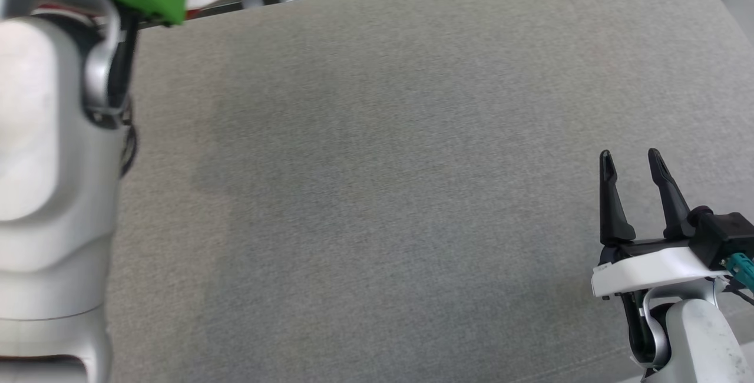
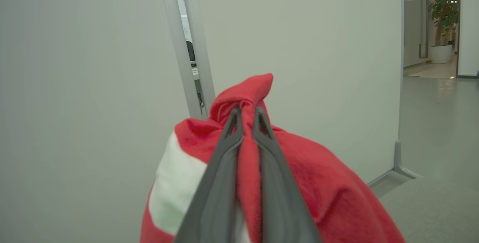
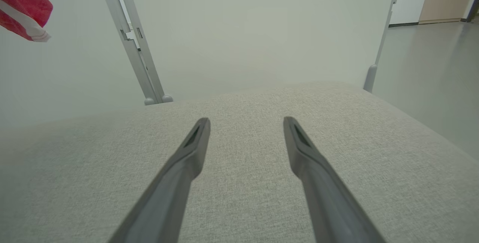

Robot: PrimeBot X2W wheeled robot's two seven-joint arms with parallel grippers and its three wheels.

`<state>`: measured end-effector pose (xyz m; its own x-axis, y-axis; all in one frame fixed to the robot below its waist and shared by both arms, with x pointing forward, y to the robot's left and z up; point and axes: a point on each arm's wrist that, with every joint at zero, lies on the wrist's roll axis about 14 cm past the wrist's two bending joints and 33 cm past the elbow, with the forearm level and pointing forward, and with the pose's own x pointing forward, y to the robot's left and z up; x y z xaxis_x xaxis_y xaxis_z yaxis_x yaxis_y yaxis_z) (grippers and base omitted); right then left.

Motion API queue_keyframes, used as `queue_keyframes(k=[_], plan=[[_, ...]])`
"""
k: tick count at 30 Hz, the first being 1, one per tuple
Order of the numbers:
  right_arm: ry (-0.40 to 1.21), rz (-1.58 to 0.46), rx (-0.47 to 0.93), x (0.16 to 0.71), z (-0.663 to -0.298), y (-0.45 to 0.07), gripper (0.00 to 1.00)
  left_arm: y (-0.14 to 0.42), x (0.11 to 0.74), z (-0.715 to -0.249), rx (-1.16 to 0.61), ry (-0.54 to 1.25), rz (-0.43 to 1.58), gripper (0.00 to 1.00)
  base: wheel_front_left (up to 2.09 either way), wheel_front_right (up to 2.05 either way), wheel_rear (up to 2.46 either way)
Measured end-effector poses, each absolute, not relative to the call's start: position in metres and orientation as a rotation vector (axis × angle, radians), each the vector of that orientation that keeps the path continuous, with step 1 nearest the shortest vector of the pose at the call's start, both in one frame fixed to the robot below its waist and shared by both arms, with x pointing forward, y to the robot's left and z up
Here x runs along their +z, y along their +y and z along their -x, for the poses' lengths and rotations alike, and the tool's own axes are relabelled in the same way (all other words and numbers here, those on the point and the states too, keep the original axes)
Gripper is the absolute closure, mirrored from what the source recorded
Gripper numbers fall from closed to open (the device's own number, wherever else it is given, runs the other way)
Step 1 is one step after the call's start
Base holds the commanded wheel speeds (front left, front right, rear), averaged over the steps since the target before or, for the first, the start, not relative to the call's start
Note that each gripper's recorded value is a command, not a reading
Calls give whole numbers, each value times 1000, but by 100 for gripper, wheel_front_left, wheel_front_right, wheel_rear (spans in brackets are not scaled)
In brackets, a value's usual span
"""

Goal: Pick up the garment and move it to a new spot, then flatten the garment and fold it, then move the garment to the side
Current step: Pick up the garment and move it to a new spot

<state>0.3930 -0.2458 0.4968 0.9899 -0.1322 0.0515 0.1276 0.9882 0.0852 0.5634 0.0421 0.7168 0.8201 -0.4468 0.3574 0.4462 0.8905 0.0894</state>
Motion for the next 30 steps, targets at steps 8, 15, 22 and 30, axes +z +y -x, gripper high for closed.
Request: queue_keyframes(k=[8,15,22,30], plan=[[-54,-89,-206,496,-373,-268,0,-73,685,-538,-756,-302,51,100,0,0,0],[-42,-89,-258,493,-361,-283,0,-124,570,-507,-884,-31,90,100,0,0,0],[-33,-91,-259,489,-361,-283,0,-125,475,-471,-899,199,122,63,0,0,0],[-50,-97,-216,494,-367,-270,0,-110,498,-474,-836,89,189,0,0,0,0]])
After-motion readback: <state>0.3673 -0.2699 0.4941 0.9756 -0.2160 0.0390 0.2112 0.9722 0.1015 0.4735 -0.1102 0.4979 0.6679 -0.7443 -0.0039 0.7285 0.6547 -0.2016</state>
